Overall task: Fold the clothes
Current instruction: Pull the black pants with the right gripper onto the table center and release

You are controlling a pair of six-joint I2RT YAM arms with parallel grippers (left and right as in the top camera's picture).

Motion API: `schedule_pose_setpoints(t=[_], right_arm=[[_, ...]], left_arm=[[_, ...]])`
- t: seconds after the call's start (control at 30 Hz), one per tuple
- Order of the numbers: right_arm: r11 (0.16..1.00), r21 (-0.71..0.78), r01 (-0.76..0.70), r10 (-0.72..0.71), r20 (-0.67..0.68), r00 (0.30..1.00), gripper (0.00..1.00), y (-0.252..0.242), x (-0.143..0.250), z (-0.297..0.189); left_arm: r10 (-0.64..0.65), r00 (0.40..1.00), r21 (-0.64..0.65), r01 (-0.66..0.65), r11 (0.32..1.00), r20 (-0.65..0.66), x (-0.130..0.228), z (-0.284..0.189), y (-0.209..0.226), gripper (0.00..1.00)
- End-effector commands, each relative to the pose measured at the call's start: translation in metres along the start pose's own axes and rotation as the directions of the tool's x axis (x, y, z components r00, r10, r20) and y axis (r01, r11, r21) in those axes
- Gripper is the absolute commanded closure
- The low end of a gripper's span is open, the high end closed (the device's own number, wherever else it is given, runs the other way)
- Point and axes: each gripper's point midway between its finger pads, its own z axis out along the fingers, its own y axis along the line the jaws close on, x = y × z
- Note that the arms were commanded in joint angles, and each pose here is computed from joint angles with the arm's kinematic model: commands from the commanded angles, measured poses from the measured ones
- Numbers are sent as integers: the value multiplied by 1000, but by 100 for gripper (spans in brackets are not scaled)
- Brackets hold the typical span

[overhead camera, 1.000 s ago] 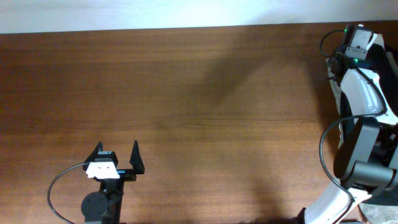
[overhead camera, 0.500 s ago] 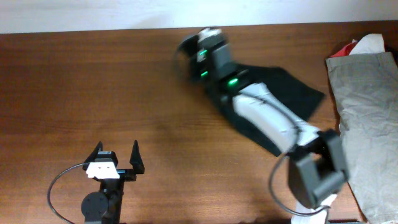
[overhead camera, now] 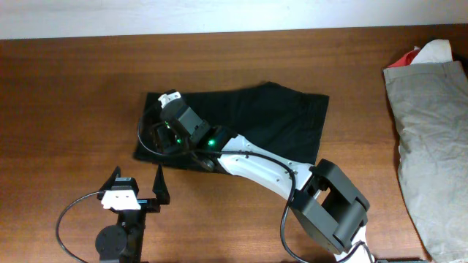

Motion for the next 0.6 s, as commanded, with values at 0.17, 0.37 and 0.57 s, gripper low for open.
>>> schedule_pose_setpoints(t=[0.17,0.37,0.57], right_arm=[[887,431,-167,211,-55,976,16,-173,-64,-138],[723,659,-208,560,-383,734,43,-253,70,-199],[624,741,-249,694,-378,614,94,-271,149,-193]], left_arm=[[16,1000,7,-16,1000,-3,2,0,-1,1],[16,1000,7,-16,1000,-3,2,0,-1,1],[16,1000,7,-16,1000,-3,2,0,-1,1]])
